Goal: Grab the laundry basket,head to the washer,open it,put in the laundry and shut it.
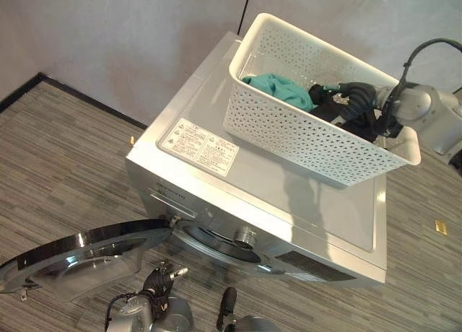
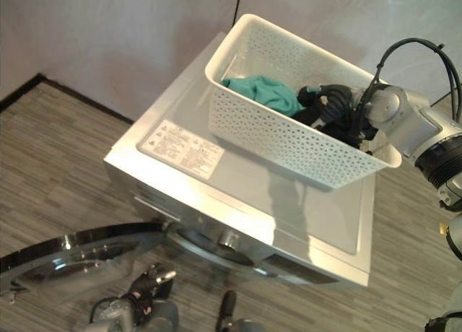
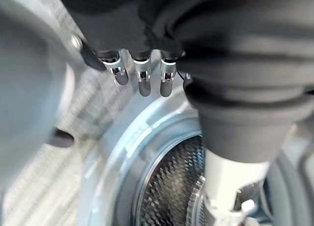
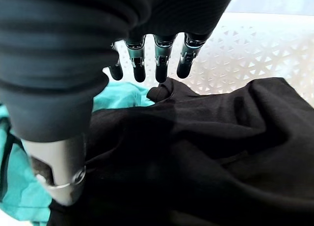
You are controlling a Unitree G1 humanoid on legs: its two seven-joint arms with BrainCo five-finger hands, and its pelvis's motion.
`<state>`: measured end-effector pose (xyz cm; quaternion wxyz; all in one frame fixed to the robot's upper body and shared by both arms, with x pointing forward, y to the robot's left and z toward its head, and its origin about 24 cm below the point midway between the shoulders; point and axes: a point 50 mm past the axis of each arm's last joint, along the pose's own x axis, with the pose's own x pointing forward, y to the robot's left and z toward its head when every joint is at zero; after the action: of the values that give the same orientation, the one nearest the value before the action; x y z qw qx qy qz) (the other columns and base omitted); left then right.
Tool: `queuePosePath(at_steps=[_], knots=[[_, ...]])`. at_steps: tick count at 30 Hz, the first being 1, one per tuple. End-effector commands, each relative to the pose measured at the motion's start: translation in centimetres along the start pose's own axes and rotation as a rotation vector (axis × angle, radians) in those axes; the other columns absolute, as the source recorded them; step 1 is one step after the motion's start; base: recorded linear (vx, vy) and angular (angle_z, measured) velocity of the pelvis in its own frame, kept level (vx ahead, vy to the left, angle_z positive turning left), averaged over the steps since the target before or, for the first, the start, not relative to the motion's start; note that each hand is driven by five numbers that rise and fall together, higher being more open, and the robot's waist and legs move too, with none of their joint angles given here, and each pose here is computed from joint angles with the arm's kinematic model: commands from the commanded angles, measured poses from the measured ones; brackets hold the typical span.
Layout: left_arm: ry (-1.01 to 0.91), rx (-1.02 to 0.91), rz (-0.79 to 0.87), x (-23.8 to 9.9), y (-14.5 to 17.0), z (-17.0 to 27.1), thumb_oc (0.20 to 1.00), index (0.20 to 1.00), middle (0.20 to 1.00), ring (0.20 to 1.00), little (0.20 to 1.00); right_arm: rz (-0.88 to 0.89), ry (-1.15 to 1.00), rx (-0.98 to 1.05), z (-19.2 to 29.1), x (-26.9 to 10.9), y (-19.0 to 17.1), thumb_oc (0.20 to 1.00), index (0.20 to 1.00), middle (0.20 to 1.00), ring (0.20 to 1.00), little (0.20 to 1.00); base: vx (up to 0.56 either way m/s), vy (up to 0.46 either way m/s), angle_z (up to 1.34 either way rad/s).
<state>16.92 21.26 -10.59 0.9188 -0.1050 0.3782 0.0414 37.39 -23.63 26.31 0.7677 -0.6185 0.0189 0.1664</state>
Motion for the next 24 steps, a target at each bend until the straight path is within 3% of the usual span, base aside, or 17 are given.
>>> queuePosePath(at_steps=[1, 5, 15, 23, 24], knots=[[-0.065, -0.029, -0.059, 0.1, -1.4, 0.9, 1.000, 1.000, 1.000, 1.000, 1.000, -0.071, 0.129, -0.137, -2.5, -2.9, -3.3, 1.000, 1.000, 1.000, 1.000, 1.000, 0.02, -0.063, 0.18], [-0.133, -0.082, -0.053, -0.1, -1.3, 2.0, 1.000, 1.000, 1.000, 1.000, 1.000, 0.007, 0.313, -0.298, -6.3, -5.1, -2.7, 1.000, 1.000, 1.000, 1.000, 1.000, 0.01, -0.050, 0.14], [-0.231, -0.145, -0.083, 0.0, -2.9, 4.0, 1.000, 1.000, 1.000, 1.000, 1.000, 0.028, 0.492, -0.328, -11.1, -6.9, -0.5, 1.000, 1.000, 1.000, 1.000, 1.000, -0.01, -0.030, 0.04], [-0.239, -0.126, -0.121, 0.2, -3.9, 4.3, 1.000, 1.000, 1.000, 1.000, 1.000, 0.164, 0.347, -0.148, -9.5, -4.6, 3.7, 1.000, 1.000, 1.000, 1.000, 1.000, -0.03, -0.006, -0.04], [-0.238, -0.112, -0.146, 0.1, -4.2, 4.2, 1.000, 1.000, 1.000, 1.000, 1.000, 0.263, 0.304, -0.095, -8.8, -4.1, 5.5, 0.915, 0.915, 0.915, 0.915, 0.915, -0.01, -0.014, -0.20]])
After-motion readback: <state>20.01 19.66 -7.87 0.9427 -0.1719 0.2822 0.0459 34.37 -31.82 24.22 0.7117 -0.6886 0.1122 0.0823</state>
